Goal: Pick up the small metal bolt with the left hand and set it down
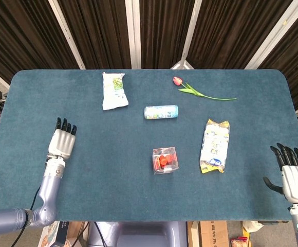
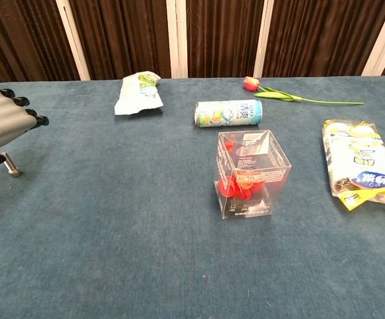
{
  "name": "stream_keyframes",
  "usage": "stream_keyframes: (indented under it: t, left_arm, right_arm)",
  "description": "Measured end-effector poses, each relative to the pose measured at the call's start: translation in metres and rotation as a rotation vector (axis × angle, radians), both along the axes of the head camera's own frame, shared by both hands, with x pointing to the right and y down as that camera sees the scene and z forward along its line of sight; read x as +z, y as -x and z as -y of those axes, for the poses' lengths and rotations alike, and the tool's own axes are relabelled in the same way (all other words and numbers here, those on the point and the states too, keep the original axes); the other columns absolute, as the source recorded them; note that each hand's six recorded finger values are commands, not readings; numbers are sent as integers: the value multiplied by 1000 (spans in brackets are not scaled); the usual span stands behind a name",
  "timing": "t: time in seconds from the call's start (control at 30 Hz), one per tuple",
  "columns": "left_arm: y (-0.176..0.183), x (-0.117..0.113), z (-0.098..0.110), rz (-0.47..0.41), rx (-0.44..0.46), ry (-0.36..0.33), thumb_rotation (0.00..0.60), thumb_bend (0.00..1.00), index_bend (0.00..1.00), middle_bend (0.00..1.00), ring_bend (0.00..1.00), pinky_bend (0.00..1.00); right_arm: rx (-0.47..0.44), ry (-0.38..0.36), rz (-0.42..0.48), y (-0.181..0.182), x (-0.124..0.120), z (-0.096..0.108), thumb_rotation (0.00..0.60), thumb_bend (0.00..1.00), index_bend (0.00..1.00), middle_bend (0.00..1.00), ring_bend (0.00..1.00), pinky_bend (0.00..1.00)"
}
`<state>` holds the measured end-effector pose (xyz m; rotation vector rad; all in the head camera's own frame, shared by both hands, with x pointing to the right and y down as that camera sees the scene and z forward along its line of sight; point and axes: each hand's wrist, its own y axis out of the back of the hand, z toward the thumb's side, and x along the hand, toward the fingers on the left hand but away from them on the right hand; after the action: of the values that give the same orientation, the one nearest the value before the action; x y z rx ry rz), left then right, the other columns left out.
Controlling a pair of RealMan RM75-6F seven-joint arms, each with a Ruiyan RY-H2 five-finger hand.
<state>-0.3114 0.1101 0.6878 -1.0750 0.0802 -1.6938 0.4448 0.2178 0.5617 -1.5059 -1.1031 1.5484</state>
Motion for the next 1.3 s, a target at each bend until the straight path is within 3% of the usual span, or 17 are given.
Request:
stream_keyframes:
  t: [0.33,0.63,1.0,1.2,1.3]
  left_arm:
    - [17,-38,5,-73,-126,7,600,416,62,69,0,58]
    - [53,-68,2,-326,-314,-32,600,416,51,27,0,57]
    - [115,-94,-37,-713,-477,-128,600,416,12,5,0,57]
    - [153,-107,-68,-773,-498,-169,600,416,20,5,0,50]
    - [157,-111,-74,-798,-483,-185,600,416,40,5,0,50]
  right_arm:
    - [4,-8,-5,0,-2,0,600,226,152,104,107,24]
    - [-12,-15,-13,4,-2,-1,600,226,152,104,107,24]
    - [-33,-48,-13,6,-2,0,600,226,152,103,106,24]
    - [-23,-38,-13,2,-1,1,600,226,152,104,107,24]
    - [-26,-35,-17,2,-1,1,600,226,152,104,106,24]
